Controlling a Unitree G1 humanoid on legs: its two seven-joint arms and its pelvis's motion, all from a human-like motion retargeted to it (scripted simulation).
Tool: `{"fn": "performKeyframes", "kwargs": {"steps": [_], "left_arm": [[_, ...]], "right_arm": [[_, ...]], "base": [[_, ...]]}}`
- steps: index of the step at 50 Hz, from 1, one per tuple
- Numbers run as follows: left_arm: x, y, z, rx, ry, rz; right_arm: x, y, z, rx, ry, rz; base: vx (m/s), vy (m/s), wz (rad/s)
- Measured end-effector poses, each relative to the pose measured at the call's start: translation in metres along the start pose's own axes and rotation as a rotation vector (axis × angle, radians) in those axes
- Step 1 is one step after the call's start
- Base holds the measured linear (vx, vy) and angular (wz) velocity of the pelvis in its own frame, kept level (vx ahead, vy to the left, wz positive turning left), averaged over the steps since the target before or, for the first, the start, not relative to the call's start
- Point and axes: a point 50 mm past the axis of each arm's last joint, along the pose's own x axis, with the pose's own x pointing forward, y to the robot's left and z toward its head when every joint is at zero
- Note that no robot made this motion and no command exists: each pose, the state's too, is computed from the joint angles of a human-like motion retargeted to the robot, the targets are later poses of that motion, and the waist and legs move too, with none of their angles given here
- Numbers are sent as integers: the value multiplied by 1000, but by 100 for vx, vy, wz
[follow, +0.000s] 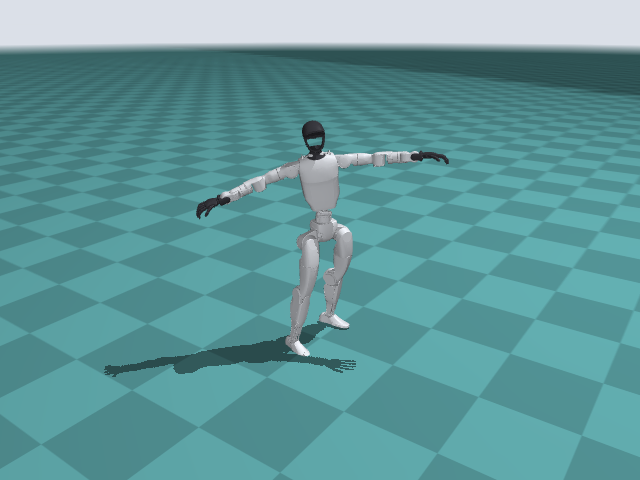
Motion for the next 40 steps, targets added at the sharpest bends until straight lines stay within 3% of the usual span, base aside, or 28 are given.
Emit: {"fn": "performKeyframes", "kwargs": {"steps": [15,40], "left_arm": [[-1,39,6,75,-11,80],[1,37,50,69,-118,54]], "right_arm": [[-29,73,-134,72,360,151],[-22,95,-83,181,233,232]], "base": [[-1,-5,-133],[1,-3,-8]]}}
